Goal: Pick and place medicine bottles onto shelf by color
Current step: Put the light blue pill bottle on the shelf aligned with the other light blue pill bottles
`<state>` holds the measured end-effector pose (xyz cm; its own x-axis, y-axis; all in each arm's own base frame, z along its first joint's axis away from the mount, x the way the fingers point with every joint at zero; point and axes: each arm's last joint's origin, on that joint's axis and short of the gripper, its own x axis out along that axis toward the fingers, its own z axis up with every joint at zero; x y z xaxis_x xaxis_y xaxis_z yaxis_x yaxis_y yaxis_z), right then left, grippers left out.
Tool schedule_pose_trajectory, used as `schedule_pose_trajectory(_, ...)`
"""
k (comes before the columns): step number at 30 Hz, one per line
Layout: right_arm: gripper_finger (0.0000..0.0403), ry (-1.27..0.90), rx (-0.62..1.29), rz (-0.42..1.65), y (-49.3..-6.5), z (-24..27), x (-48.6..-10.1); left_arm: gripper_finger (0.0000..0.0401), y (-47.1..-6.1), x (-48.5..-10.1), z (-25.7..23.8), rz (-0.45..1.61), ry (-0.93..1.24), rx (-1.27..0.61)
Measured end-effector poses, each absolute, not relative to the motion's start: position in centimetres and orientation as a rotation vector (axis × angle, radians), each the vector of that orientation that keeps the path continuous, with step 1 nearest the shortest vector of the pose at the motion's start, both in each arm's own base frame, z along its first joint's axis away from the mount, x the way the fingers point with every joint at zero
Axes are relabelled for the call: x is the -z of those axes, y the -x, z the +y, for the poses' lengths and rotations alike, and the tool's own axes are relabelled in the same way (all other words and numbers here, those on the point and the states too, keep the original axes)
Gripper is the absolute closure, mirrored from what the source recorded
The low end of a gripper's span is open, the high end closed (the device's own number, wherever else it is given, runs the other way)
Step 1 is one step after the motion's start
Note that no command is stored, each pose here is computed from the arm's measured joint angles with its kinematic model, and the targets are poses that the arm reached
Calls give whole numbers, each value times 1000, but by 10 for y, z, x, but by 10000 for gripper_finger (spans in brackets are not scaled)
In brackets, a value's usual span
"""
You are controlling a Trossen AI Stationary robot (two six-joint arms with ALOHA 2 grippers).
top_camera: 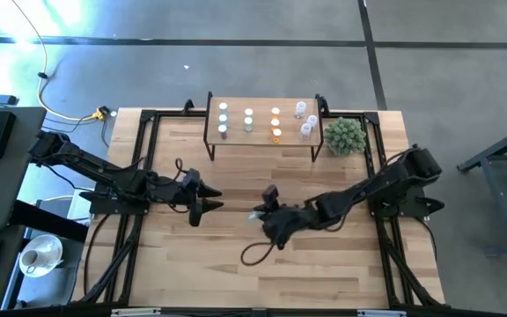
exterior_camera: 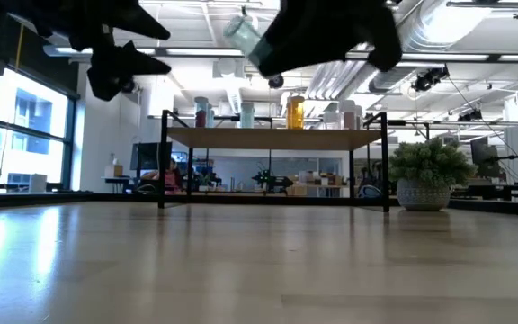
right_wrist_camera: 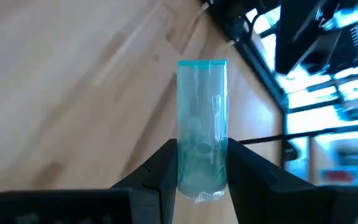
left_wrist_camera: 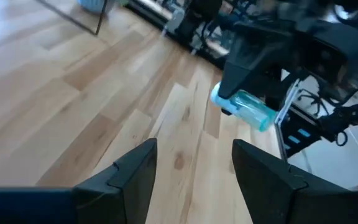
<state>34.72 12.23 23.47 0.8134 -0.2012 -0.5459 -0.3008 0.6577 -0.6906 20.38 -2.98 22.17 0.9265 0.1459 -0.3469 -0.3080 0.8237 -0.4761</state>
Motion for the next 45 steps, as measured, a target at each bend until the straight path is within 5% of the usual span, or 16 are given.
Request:
schedule_pose_trajectory(14,299,1352,73,761,-368,144,-207,201,-231,-202,-37,300,624,-200)
schedule_pose_trajectory(45,299,1546,97,797,-368,142,-211,214,-294,-187,-29,349,646,-53)
